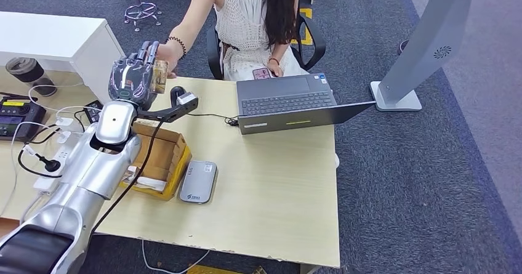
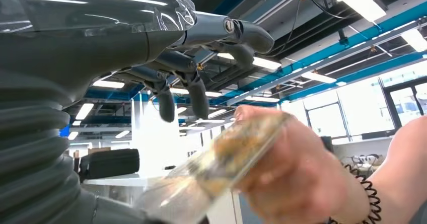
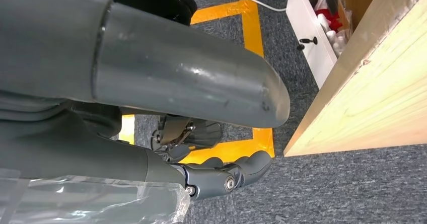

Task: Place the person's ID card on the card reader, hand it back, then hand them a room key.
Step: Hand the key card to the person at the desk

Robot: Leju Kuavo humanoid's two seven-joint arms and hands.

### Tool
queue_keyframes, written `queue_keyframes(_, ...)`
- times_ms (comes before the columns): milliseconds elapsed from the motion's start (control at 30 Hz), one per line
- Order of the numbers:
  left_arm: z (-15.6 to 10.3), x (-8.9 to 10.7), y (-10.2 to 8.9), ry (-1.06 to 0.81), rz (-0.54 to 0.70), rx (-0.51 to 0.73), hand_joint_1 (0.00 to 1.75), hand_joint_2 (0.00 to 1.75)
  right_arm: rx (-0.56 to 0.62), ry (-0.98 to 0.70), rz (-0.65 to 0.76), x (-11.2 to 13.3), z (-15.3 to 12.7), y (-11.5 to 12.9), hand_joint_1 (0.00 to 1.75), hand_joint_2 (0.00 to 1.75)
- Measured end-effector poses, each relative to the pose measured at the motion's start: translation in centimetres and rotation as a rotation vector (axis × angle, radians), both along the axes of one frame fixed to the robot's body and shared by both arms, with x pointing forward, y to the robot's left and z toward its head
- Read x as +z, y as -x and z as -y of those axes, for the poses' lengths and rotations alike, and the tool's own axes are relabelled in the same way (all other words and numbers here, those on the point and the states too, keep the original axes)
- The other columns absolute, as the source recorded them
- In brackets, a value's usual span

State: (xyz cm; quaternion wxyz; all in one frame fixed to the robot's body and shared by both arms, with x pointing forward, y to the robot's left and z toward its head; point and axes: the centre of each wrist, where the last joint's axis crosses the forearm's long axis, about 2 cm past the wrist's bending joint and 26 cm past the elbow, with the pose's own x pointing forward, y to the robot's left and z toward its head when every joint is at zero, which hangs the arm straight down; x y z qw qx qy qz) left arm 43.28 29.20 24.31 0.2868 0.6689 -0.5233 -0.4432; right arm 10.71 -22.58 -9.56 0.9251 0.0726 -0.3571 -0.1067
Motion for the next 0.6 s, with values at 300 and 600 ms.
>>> queue_keyframes(300,0.7,-2.4,2.1,0.009,-0.019,-0.086,0.0,1.75,-0.022,0.003,-0.002,-0.1,0.0,0.4,0.0,0.0)
queue_keyframes(600,3.7,-5.5,9.4,0.084,0.034,-0.286,0.0,1.75,-0.064,0.002,0.007,-0.3,0.1,1.4,0.0,0.0)
